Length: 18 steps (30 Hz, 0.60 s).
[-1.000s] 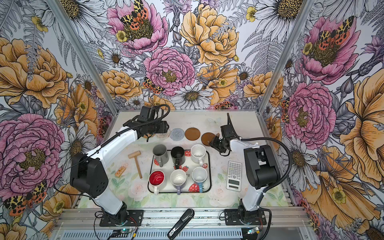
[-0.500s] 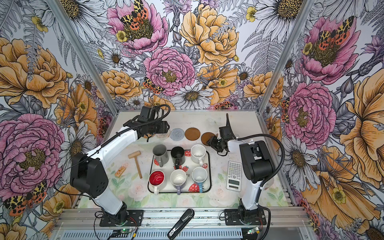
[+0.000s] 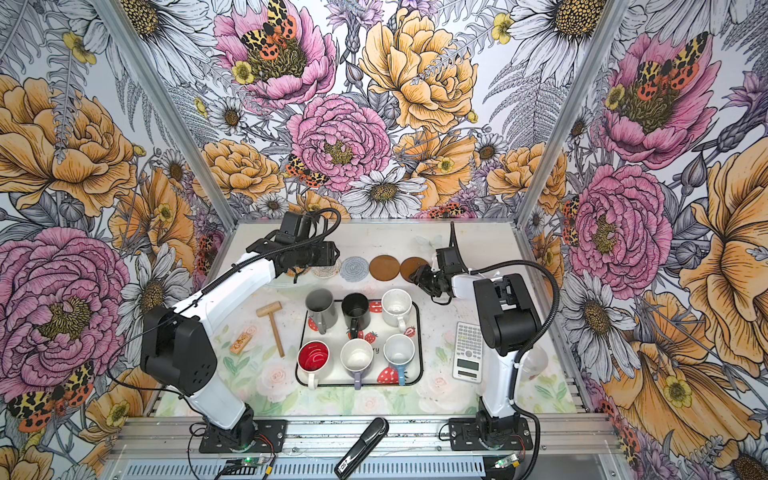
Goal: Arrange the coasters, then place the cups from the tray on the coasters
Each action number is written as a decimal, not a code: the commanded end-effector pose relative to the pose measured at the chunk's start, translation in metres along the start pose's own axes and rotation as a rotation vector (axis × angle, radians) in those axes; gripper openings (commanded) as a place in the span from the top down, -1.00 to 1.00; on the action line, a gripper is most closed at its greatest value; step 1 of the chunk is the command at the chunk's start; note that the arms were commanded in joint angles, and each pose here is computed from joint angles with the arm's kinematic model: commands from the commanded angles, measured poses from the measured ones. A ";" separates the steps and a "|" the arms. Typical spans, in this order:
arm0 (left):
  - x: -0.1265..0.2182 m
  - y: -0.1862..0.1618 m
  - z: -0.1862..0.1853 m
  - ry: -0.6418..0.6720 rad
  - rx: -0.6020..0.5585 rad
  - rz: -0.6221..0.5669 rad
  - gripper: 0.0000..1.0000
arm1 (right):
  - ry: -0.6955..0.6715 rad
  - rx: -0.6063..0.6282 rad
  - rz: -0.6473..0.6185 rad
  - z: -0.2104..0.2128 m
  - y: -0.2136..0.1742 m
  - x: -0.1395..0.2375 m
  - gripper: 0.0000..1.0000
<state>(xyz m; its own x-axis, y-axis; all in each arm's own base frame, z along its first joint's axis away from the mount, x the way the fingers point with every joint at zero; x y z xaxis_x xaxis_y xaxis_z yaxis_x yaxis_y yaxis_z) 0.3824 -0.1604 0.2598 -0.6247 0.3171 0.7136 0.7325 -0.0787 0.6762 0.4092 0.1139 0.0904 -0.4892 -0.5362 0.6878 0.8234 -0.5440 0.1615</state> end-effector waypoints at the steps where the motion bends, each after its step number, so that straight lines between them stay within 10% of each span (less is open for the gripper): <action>1: 0.002 0.009 -0.005 -0.021 0.009 -0.016 -0.29 | -0.051 -0.039 0.026 -0.015 -0.001 -0.008 -0.06; 18: 0.018 0.013 -0.008 -0.022 0.002 -0.053 -0.29 | 0.051 0.028 -0.094 0.019 0.009 0.084 -0.07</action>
<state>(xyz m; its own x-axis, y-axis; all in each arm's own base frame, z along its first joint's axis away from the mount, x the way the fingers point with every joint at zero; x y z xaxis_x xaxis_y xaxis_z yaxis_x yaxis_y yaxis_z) 0.3840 -0.1613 0.2633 -0.6286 0.3190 0.7093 0.7286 -0.0774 0.6806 0.3893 0.0853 0.1367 -0.5394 -0.5169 0.6647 0.7915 -0.5807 0.1908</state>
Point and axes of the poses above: each gripper's point midway between its finger pads, its own x axis back along the fingers, its own z axis along the line the jaws close on, y = z × x, the point moved 8 cm from there along x, back along the fingers, and after that the axes turned 7 degrees about -x, right-handed, at the moved point
